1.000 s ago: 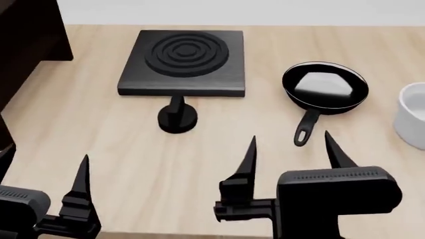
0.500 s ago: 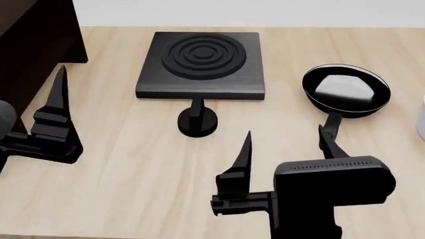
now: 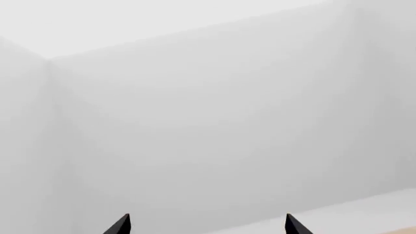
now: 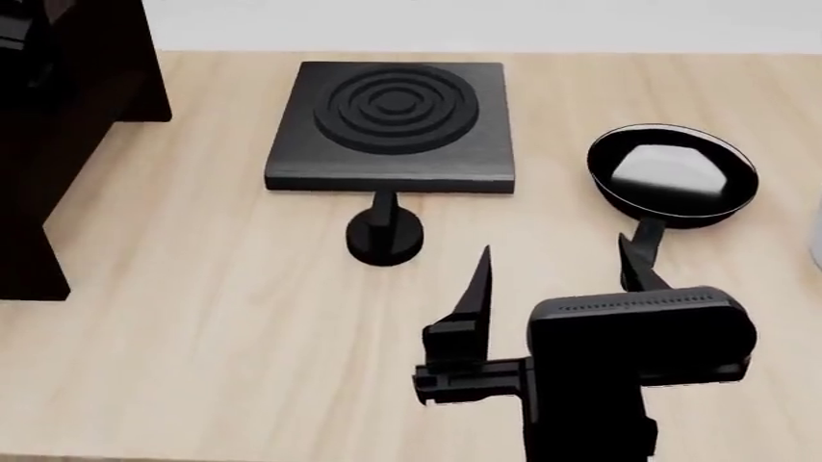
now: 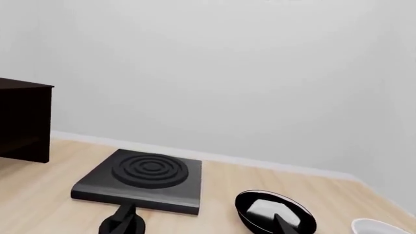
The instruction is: Put the frying pan under the cabinet shelf.
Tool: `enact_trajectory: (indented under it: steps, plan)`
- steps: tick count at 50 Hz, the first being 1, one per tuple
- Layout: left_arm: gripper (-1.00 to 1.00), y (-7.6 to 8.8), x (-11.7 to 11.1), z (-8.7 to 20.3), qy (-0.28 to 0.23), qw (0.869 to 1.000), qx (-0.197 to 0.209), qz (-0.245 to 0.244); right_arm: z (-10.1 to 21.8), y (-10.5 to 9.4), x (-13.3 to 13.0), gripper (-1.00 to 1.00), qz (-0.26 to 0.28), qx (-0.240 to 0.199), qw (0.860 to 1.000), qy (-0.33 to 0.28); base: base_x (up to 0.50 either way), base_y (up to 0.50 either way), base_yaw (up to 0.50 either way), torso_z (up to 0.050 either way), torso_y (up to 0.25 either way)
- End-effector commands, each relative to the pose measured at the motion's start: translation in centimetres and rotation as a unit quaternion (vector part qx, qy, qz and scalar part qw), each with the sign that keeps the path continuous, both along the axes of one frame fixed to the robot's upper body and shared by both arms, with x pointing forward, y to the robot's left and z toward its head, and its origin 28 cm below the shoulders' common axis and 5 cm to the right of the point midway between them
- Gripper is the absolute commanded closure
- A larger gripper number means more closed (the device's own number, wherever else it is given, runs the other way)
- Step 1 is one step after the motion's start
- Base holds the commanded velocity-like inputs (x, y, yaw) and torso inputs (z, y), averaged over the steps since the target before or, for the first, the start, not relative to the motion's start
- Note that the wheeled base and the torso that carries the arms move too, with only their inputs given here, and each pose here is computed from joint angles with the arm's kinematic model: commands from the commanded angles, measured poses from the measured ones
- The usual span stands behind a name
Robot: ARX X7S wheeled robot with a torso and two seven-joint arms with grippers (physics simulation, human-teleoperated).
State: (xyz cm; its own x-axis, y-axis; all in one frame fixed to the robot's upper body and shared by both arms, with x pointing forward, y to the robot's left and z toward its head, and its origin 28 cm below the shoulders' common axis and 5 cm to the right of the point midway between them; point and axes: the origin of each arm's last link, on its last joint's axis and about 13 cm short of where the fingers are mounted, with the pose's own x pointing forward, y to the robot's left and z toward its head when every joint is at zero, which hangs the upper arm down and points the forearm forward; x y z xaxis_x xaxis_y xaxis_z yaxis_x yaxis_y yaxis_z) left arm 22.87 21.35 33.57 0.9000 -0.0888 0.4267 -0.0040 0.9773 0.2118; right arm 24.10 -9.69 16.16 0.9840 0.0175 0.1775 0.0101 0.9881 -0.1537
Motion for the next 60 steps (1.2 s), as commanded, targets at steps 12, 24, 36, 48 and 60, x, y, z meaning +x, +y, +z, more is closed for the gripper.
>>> enact_trajectory:
  steps: [12,24,36,48,60]
  plan:
    - [-1.0,0.0,1.17,0.5,-0.003,1.0,-0.002,-0.001,-1.33,-0.05,0.37,-1.0,-0.009,0.003,1.0,0.025,0.14,0.39,0.0,0.0,0.0]
    - [-1.0,-0.02,1.17,0.55,-0.002,1.0,-0.001,-0.002,-1.3,-0.11,0.33,-1.0,-0.005,0.007,1.0,0.027,0.25,0.22,0.0,0.0,0.0]
    - [-1.0,-0.14,1.2,0.6,-0.001,1.0,-0.002,-0.008,-1.23,-0.09,0.25,-1.0,-0.005,0.005,1.0,0.026,0.41,0.01,0.0,0.0,0.0]
    - [-1.0,-0.31,1.22,0.68,0.0,1.0,0.003,0.004,-1.18,-0.16,0.28,-1.0,-0.005,0.005,1.0,0.025,0.43,0.0,0.0,0.0,0.0]
    - [-1.0,-0.33,1.52,0.72,0.005,1.0,0.008,0.013,-1.21,-0.17,0.35,-1.0,-0.005,0.006,1.0,0.025,0.45,0.1,0.0,0.0,0.001]
